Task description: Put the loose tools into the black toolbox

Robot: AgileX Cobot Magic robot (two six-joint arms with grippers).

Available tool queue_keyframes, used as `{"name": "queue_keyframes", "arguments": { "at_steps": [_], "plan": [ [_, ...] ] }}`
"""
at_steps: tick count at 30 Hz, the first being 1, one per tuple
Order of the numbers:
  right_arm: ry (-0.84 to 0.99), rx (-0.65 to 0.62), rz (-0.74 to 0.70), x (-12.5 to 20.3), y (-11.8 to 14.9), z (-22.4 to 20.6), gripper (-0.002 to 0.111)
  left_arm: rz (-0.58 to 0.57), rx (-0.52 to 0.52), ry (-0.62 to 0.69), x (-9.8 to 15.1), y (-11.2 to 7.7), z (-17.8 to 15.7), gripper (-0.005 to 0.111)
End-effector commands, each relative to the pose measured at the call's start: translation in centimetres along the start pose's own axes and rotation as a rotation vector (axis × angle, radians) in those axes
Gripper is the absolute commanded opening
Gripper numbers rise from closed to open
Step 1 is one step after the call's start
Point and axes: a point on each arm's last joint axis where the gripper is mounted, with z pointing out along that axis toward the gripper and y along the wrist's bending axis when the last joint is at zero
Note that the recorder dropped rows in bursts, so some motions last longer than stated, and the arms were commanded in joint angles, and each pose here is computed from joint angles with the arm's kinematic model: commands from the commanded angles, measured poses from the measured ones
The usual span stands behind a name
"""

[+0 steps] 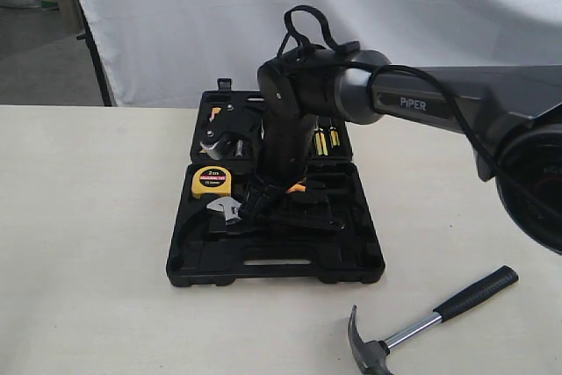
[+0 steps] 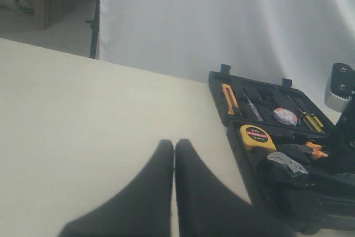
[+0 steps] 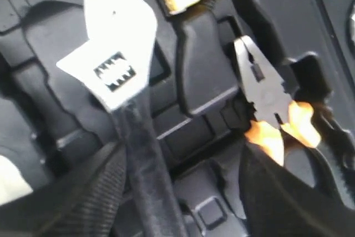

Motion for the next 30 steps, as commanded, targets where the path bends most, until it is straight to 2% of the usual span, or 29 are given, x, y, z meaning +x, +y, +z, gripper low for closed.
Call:
{"name": "queue_keyframes", "arguments": {
  "at_steps": [1,7,16,18,24,27,30],
  "plan": [
    [0.012,0.004,0.005,0.4,-0.7,0.1,0.057,0.000,-0.021,-0.020,-0.2,0.1,0.0,0.001],
    [0.013,-0.002,-0.010,0.5,-0.6,0.3,0.057,0.000,-0.021,-0.020,-0.2,0.1,0.0,0.001],
    [0.086,-0.040,0.015,2.0,-0.9,4.2,0.056,0.000,-0.021,-0.020,-0.2,0.1,0.0,0.001],
    [0.089,-0.039,0.018,2.1,-1.0,4.2,0.051,0.000,-0.021,-0.020,-0.2,0.1,0.0,0.001],
    [0.094,-0.042,0.018,2.1,-1.0,4.2,0.017,0.000,-0.021,-0.020,-0.2,0.1,0.0,0.001],
    [0.107,-0.038,0.003,2.0,-0.9,3.7,0.004,0.000,-0.021,-0.020,-0.2,0.1,0.0,0.001],
    [0.108,-0.034,0.012,1.9,-1.1,2.4,-0.001,0.000,-0.021,-0.020,-0.2,0.1,0.0,0.001]
  ]
}}
